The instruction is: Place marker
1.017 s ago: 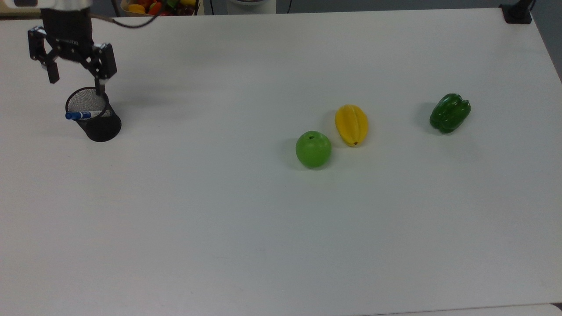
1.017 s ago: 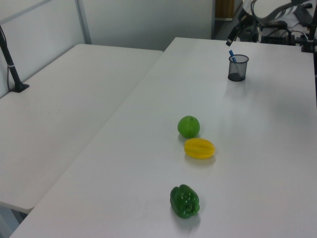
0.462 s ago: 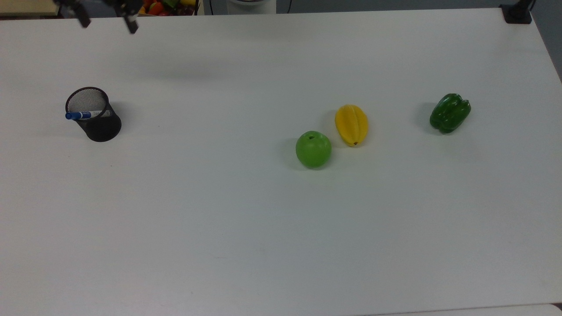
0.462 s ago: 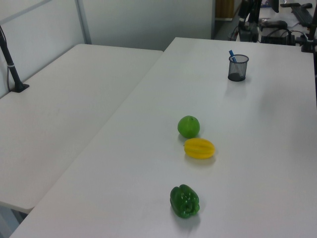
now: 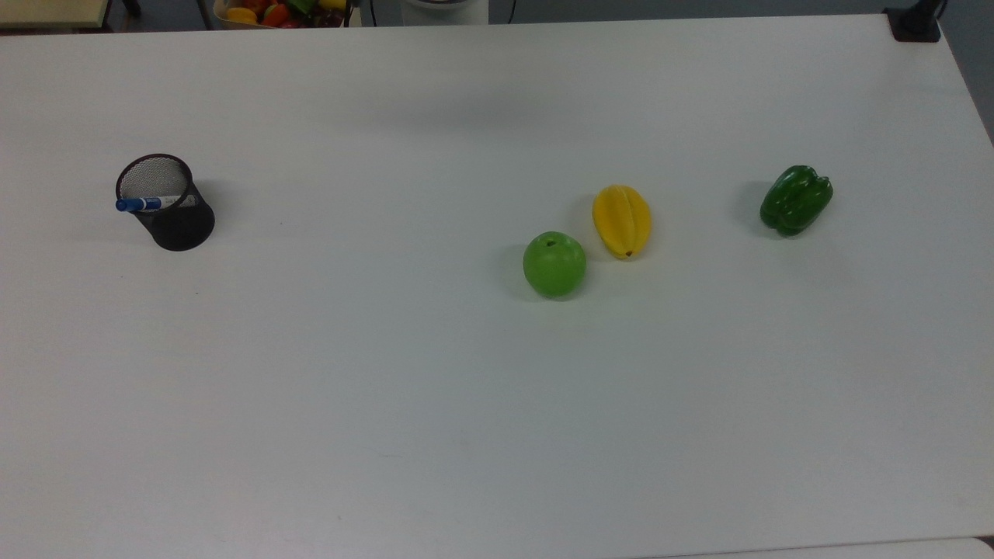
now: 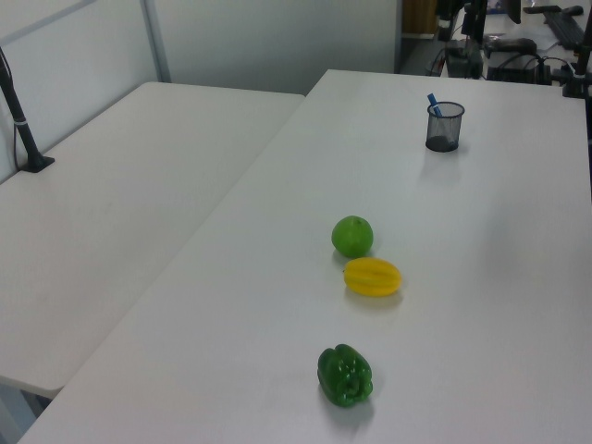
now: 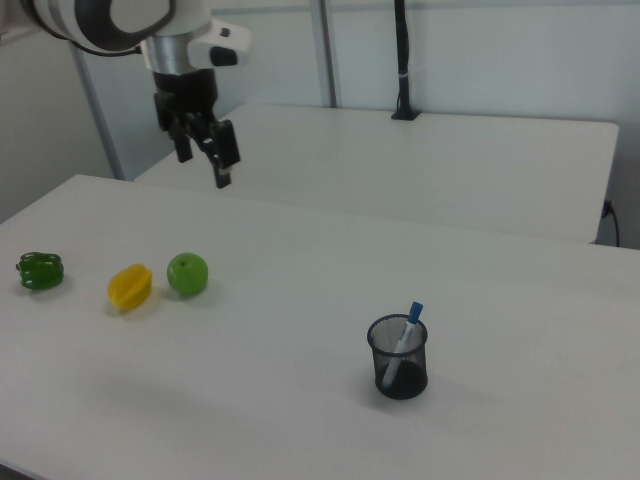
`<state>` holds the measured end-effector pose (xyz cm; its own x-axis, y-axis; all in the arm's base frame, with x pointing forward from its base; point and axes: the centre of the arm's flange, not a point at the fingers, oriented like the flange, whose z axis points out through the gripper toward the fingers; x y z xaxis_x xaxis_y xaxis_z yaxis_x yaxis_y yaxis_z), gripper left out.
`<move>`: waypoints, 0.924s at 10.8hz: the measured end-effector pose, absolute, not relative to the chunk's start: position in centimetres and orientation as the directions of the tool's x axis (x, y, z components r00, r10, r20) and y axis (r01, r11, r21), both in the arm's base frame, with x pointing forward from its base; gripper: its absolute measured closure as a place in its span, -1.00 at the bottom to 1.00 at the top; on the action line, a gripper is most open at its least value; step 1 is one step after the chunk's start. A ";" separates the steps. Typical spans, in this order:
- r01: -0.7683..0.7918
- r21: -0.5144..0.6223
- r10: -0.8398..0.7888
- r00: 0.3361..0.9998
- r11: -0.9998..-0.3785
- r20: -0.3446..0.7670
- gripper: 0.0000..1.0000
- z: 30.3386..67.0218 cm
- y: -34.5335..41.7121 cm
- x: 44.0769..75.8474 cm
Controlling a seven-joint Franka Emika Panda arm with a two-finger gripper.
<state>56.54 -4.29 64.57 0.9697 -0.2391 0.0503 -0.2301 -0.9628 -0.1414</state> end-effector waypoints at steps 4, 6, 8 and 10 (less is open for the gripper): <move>-0.176 -0.107 -0.181 0.982 -0.979 0.044 -1.00 64.4 3.0 56.5; -0.126 -0.090 -0.130 0.991 -0.988 0.044 -1.00 64.2 3.7 55.7; -0.055 -0.089 -0.062 0.995 -0.995 0.078 -1.00 63.9 3.7 55.2; 0.017 -0.084 0.007 0.993 -0.996 0.121 -1.00 63.1 3.7 55.5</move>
